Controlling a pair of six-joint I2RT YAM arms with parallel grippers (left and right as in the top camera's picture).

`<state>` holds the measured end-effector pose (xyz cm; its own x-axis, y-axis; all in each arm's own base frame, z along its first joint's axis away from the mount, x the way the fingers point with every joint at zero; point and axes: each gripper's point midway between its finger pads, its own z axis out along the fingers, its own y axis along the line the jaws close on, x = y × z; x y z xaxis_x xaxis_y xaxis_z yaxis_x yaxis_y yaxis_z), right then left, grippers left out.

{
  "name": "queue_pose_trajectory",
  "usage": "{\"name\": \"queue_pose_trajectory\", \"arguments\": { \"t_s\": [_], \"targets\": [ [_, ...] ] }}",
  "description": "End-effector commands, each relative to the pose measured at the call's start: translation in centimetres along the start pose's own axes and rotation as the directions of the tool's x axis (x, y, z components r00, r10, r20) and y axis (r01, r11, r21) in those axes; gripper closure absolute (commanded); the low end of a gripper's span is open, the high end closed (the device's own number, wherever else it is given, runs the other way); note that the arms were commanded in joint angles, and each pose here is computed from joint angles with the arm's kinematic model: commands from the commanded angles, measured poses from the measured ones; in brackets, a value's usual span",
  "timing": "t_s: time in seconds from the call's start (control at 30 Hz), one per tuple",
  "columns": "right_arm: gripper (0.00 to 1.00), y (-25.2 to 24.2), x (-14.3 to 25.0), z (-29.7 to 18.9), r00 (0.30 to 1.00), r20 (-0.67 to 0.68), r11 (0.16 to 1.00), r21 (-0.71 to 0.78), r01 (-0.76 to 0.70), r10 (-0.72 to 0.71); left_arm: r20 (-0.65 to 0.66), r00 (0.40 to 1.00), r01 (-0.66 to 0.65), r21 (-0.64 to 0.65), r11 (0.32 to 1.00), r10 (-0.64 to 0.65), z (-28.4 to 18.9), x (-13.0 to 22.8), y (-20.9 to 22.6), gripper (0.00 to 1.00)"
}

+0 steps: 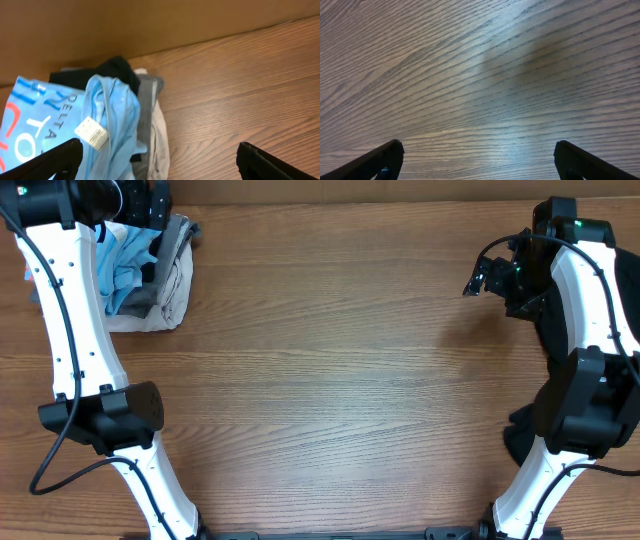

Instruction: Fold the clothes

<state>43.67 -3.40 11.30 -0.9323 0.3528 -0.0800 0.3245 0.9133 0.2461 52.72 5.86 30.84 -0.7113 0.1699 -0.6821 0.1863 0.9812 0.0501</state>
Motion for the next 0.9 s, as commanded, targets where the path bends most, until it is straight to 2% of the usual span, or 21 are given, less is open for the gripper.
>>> {"name": "queue_pose_trajectory", "arguments": {
  "t_s": [0.0,0.13,0.23,0.27,0.3,0.47,0.63,0.87],
  "targets": [
    [0.02,0.9,-0.4,-1.5,0.998,0.037,0.998,-0.003,0.057,-0.057,-0.029,0.998,0.046,-0.032,0.998,-0.047,0.6,0.7,0.7,0.00],
    [0.02,2.3,-0.2,-5.0,0.986,0.086,0.989,-0.004,0.146,-0.145,-0.017,0.999,0.039,-0.029,0.999,-0.040,0.7,0.3,0.5,0.00],
    [0.00,3.5,-0.4,-9.8,0.968,0.189,0.985,-0.008,0.172,-0.167,-0.018,0.999,0.038,-0.028,0.999,-0.038,0.7,0.3,0.4,0.00],
    [0.00,4.4,-0.3,-13.5,0.946,0.270,0.981,-0.012,0.192,-0.182,-0.018,0.999,0.038,-0.029,0.999,-0.038,0.7,0.3,0.4,0.00],
    [0.00,4.8,-0.1,-15.2,0.934,0.306,0.980,-0.014,0.201,-0.187,-0.018,0.999,0.038,-0.029,0.999,-0.038,0.7,0.3,0.4,0.00],
    [0.00,5.7,3.3,-22.7,0.883,0.424,0.973,-0.016,0.231,-0.203,-0.018,0.999,0.038,-0.030,0.999,-0.039,0.7,0.3,0.4,0.00],
    [0.00,5.7,7.3,-26.0,0.870,0.449,0.970,-0.021,0.240,-0.206,-0.018,0.999,0.038,-0.030,0.999,-0.039,0.7,0.3,0.4,0.00],
    [0.00,5.7,8.1,-27.1,0.853,0.478,0.969,-0.020,0.248,-0.209,-0.018,0.999,0.038,-0.030,0.999,-0.039,0.7,0.3,0.4,0.00]
  ]
}}
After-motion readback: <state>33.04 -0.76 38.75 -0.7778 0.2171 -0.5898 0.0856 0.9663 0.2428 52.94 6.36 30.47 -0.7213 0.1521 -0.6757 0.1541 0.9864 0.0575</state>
